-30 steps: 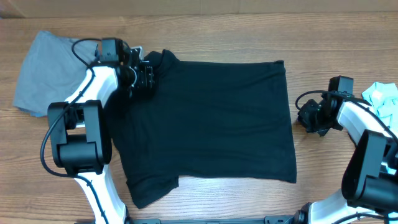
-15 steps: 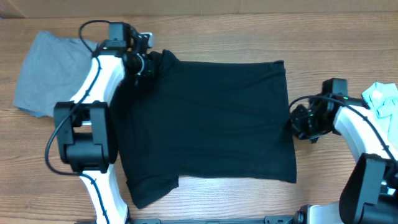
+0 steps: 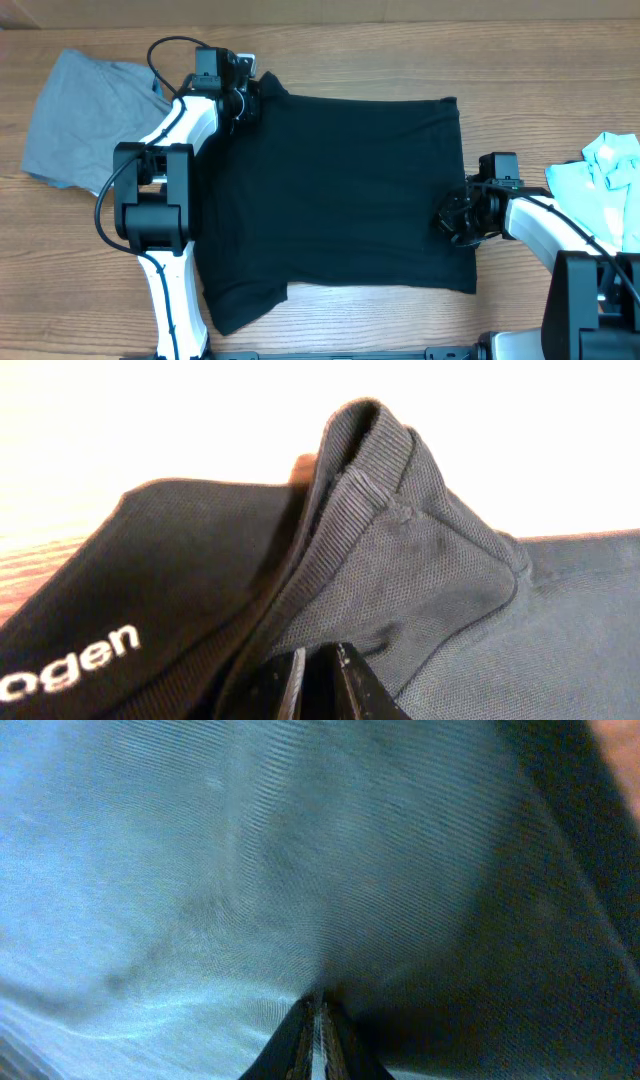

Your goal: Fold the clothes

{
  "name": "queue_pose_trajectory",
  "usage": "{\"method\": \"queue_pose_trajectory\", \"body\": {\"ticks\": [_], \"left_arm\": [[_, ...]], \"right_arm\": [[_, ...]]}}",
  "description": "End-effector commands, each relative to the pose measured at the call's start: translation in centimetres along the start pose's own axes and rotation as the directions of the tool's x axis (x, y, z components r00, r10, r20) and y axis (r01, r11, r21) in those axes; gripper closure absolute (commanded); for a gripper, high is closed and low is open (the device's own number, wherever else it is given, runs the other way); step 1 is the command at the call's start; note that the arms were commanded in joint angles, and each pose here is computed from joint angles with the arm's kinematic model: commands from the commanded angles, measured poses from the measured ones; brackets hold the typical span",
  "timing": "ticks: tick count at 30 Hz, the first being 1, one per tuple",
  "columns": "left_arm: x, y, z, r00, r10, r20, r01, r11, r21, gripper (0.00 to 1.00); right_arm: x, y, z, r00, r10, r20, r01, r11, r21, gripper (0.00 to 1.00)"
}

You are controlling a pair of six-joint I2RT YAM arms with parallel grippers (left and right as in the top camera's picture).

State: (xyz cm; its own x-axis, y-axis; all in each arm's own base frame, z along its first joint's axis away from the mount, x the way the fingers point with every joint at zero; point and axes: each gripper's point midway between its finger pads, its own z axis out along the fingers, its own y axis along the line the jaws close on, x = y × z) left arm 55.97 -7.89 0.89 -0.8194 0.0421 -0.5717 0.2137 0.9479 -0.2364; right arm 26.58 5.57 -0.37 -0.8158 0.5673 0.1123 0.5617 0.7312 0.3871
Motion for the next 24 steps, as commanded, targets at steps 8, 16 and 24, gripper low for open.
{"method": "queue_pose_trajectory", "body": {"ticks": [8,16,24], "left_arm": [[-4.3,3.1,-1.3,0.986,-0.14,0.092,0.143,0.989,-0.036,0.84],[-8.7,-0.3,-8.2,0.998,-0.046,0.031,0.044,0.998,0.038,0.74],[-11.7,-5.0,-23.6,0.999,0.003,0.054,-0.003,1.0,0.017,0.64]], "right_arm": [[1.0,-1.4,0.1,0.999,-0.042,-0.024,0.043,0.997,0.058,0.83],[-0.7,3.6,-5.3,0.972,-0.199,0.123,0.209,0.975,-0.071,0.79],[0.0,7.3,-13.4,0.893,-0.283,0.351,0.352,0.924,-0.151,0.71]]}}
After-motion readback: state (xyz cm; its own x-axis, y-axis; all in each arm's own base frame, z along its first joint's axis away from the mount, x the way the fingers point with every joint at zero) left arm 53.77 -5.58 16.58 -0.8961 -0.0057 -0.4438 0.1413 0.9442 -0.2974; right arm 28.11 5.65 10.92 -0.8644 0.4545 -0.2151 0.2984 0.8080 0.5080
